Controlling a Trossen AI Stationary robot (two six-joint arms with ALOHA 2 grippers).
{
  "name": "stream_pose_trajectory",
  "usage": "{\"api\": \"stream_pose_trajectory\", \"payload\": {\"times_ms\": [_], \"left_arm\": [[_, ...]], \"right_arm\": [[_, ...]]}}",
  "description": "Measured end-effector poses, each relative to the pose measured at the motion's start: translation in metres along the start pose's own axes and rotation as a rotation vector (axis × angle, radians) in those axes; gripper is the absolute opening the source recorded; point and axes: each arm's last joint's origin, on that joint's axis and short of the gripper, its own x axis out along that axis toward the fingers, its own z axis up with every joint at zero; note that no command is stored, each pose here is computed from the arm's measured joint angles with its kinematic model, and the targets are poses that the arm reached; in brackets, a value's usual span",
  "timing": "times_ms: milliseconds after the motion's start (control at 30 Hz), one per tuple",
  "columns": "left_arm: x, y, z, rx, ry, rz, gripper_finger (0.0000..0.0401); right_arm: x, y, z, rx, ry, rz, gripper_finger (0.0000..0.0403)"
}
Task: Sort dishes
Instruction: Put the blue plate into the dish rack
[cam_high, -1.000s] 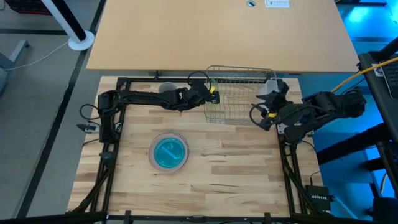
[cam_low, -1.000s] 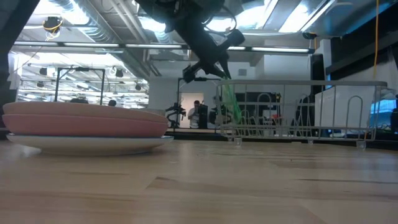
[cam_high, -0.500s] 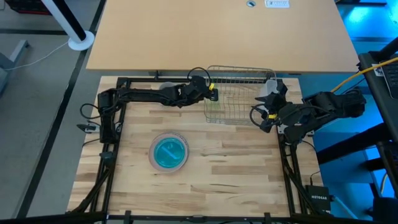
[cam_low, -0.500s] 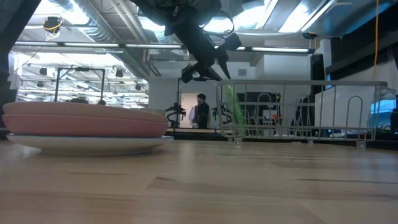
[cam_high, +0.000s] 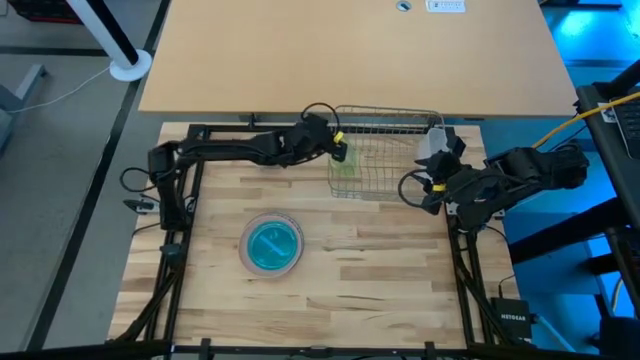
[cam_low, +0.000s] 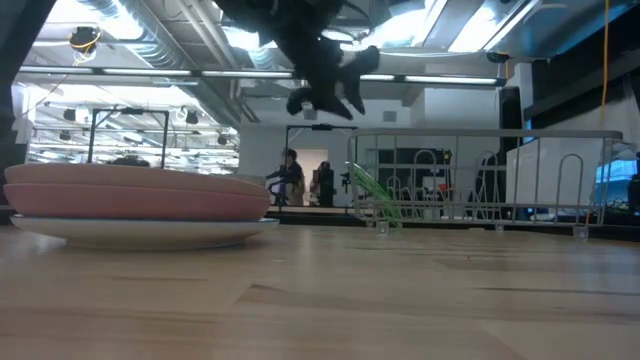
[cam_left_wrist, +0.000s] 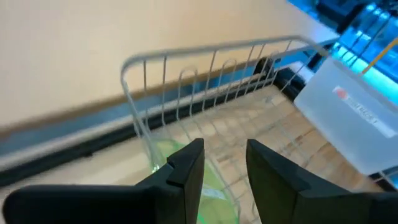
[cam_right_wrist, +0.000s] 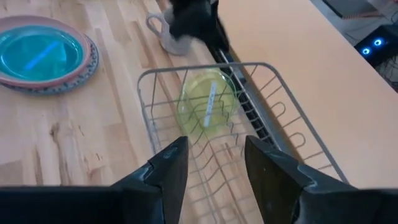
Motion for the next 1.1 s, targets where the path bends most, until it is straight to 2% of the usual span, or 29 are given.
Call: {"api": "stream_pose_trajectory", "payload": {"times_ms": [67,167,333,433,500,633,833,1100], "left_arm": [[-0.014,0.001,0.011,0.056,-0.011,-0.02,0.0111],[-0.044,0.002,0.031,0.148,0.009,-0.129,0.0111],[-0.101,0.005,0.036,0.236,0.238,-0.366,0.0111],[-0.132,0.008,0.021,0.309,0.437,-0.391,0.0111],[-0.149,0.008,0.005,0.356,0.579,-0.36,0.0111],[-0.175,0.0,-0.028,0.38,0.803,-0.28,0.0111],[-0.201,-0.018,-0.073,0.467,0.911,-0.298,0.0111],[-0.23,-0.019,-0.126,0.685,1.003,-0.336,0.0111]], "right_arm": [[0.0,0.0,-0.002,-0.011,0.02,0.006,0.0163],[0.0,0.0,-0.004,-0.022,0.052,0.05,0.0163],[0.0,0.004,-0.005,-0.02,0.091,0.153,0.0163],[0.002,0.007,-0.005,-0.018,0.1,0.179,0.0163],[0.007,0.01,-0.007,-0.027,0.112,0.179,0.0163],[0.019,0.019,-0.015,-0.038,0.128,0.175,0.0163],[0.041,0.033,-0.033,-0.069,0.182,0.185,0.0163],[0.066,0.051,-0.054,-0.037,0.231,0.246,0.0163]]}}
